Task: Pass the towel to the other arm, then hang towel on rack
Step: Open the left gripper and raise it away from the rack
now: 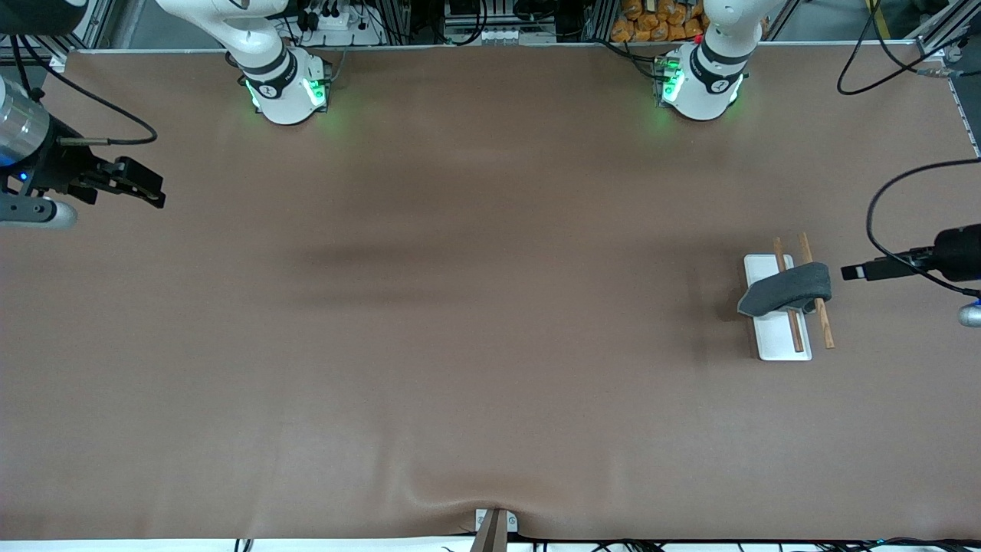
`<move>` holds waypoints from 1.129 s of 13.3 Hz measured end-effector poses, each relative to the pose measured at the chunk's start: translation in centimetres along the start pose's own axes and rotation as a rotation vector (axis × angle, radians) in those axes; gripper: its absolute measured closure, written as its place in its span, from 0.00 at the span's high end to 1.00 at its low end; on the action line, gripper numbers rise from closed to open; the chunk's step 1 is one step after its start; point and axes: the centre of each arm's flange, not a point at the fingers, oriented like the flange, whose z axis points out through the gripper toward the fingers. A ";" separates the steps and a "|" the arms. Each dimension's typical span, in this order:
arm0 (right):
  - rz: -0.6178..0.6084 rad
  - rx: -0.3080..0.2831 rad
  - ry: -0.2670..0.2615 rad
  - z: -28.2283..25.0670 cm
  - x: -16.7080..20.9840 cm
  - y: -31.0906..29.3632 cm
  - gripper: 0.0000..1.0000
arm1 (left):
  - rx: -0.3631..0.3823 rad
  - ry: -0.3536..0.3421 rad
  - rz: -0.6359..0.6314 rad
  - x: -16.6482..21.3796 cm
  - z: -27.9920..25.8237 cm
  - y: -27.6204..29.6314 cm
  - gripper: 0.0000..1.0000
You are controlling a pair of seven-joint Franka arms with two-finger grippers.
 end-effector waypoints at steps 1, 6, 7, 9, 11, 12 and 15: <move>-0.029 0.001 0.002 0.0 0.0 0.4 1.00 | 0.057 0.021 0.005 -1.1 -0.6 3.0 1.00; -0.096 0.008 0.012 0.1 0.7 3.5 1.00 | 0.220 0.129 0.063 -6.5 -2.9 13.2 1.00; -0.064 0.007 0.018 -0.2 0.7 2.7 1.00 | 0.227 0.142 0.069 -7.0 -3.4 13.7 1.00; -0.036 0.007 0.030 -0.8 0.6 1.7 1.00 | 0.234 0.167 0.099 -7.8 -4.6 14.5 1.00; -0.030 0.007 0.025 -1.0 0.4 1.9 1.00 | 0.284 0.188 0.151 -9.2 -5.4 16.3 1.00; -0.028 0.007 0.024 -1.0 0.4 2.0 1.00 | 0.308 0.187 0.155 -9.9 -5.6 16.8 1.00; -0.027 0.008 0.027 -1.1 0.4 2.0 1.00 | 0.327 0.194 0.145 -11.0 -7.0 16.2 1.00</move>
